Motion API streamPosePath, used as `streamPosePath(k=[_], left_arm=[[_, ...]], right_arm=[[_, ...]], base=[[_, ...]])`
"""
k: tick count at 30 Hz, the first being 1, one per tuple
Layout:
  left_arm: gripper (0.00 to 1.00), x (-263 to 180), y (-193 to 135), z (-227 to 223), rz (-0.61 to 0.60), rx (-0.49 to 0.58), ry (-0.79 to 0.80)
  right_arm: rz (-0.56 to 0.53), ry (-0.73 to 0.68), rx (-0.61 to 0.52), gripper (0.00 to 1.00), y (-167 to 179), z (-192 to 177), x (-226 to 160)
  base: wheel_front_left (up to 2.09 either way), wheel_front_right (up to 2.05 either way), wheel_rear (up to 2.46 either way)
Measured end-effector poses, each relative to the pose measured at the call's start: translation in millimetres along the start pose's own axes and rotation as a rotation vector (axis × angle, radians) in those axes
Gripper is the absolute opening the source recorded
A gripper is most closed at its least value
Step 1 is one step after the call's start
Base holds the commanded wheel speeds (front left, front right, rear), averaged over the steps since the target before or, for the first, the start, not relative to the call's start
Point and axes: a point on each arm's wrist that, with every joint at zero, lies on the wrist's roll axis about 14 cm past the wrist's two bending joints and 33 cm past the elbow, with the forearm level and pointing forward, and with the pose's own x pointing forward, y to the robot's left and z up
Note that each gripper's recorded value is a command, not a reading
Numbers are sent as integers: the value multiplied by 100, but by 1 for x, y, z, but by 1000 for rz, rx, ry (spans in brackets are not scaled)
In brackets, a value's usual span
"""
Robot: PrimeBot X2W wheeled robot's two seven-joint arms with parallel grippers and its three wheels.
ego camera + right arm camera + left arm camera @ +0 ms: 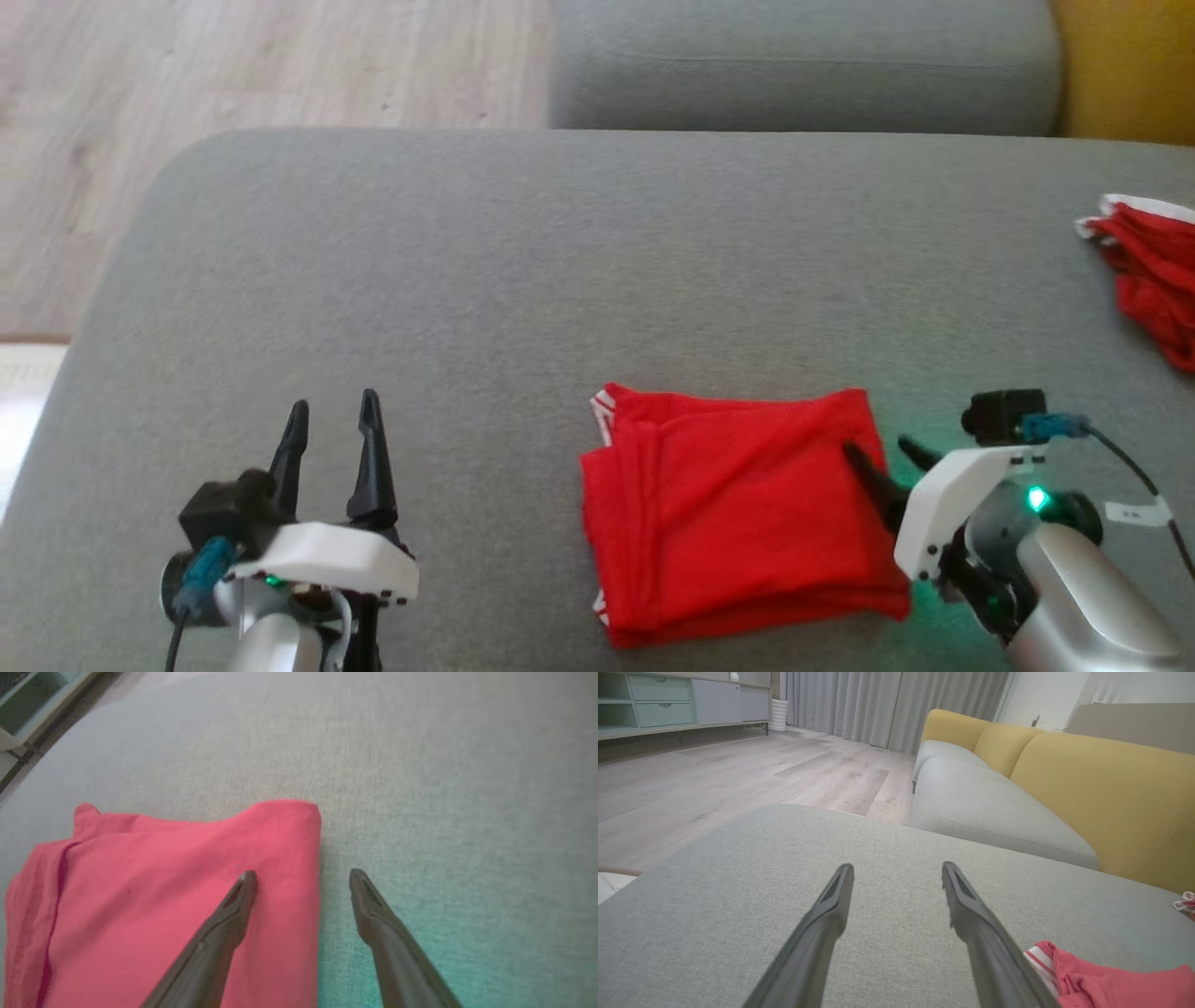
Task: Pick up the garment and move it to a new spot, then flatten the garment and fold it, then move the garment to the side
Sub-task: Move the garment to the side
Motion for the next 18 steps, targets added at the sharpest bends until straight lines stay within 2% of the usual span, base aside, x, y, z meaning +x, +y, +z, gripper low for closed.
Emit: streamPosePath(k=[2, 9, 10, 13, 18], left_arm=[[100, -1, 6, 0, 17, -2, 0], [100, -4, 14, -1, 44, 0, 5], [100, -4, 14, -1, 44, 0, 6], [100, -3, 12, -2, 38, 0, 6], [100, 0, 4, -2, 13, -2, 7]], right_arm=[[3, 100, 7, 100, 1, -17, 5], [35, 204, 71, 100, 10, -28, 10], [39, 204, 81, 87, 11, -28, 10], [43, 194, 86, 0, 12, -26, 9], [44, 156, 100, 0, 13, -23, 5]], base=[[0, 0, 0], [0, 0, 0], [0, 0, 0], [0, 0, 0], [0, 0, 0]])
